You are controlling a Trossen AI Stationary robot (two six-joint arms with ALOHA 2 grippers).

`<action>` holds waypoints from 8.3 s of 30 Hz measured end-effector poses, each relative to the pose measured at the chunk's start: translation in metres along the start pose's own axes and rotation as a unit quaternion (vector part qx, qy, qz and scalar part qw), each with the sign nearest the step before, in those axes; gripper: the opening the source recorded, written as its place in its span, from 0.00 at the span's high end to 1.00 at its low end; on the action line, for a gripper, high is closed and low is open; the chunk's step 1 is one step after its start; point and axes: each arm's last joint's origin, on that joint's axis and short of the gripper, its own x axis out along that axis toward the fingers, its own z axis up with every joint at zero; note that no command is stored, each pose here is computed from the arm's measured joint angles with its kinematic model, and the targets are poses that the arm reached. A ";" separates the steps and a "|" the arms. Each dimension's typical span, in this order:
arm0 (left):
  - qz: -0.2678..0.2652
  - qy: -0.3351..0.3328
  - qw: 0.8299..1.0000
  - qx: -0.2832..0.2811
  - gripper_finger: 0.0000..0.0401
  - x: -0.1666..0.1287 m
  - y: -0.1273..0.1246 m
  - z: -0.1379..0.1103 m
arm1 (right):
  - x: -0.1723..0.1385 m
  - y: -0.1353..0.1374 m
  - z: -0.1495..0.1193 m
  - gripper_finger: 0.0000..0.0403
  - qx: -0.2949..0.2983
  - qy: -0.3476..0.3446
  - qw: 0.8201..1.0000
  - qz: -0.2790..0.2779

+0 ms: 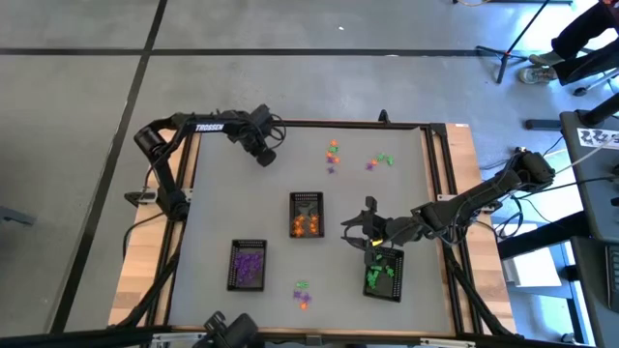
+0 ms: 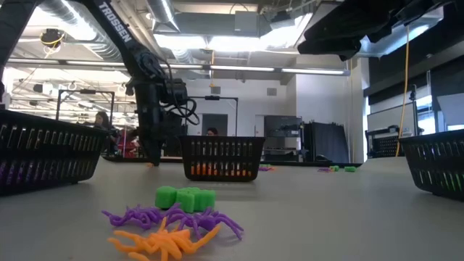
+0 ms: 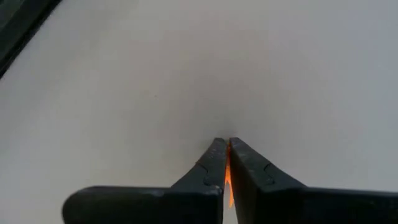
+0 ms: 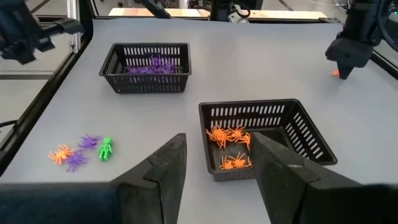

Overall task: Sort Halloween decoration
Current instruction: Put the orange spider toy into the top black bin, then put the green skeleton toy into the bottom right black bin, then put the orange spider toy into the top black bin

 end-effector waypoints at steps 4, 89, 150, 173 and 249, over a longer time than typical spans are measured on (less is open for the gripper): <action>-0.016 -0.021 1.000 0.012 1.00 -0.020 -0.008 -0.003 | 0.000 0.000 0.000 0.57 0.000 0.000 1.000 0.000; -0.341 -0.606 0.711 0.105 0.66 -0.132 -0.132 -0.161 | -0.035 -0.211 -0.041 0.57 0.252 0.315 0.824 -0.398; -0.306 -0.573 0.752 0.111 0.66 -0.122 -0.138 -0.170 | -0.043 -0.097 -0.018 0.93 0.316 0.312 0.894 0.050; -0.473 -0.548 0.684 0.085 0.66 -0.119 -0.192 -0.207 | -0.047 0.075 -0.063 0.71 0.263 0.330 0.901 0.100; -0.339 -0.579 0.728 0.143 0.69 -0.110 -0.192 -0.176 | 0.128 -0.274 -0.050 0.66 0.245 0.349 0.880 -0.209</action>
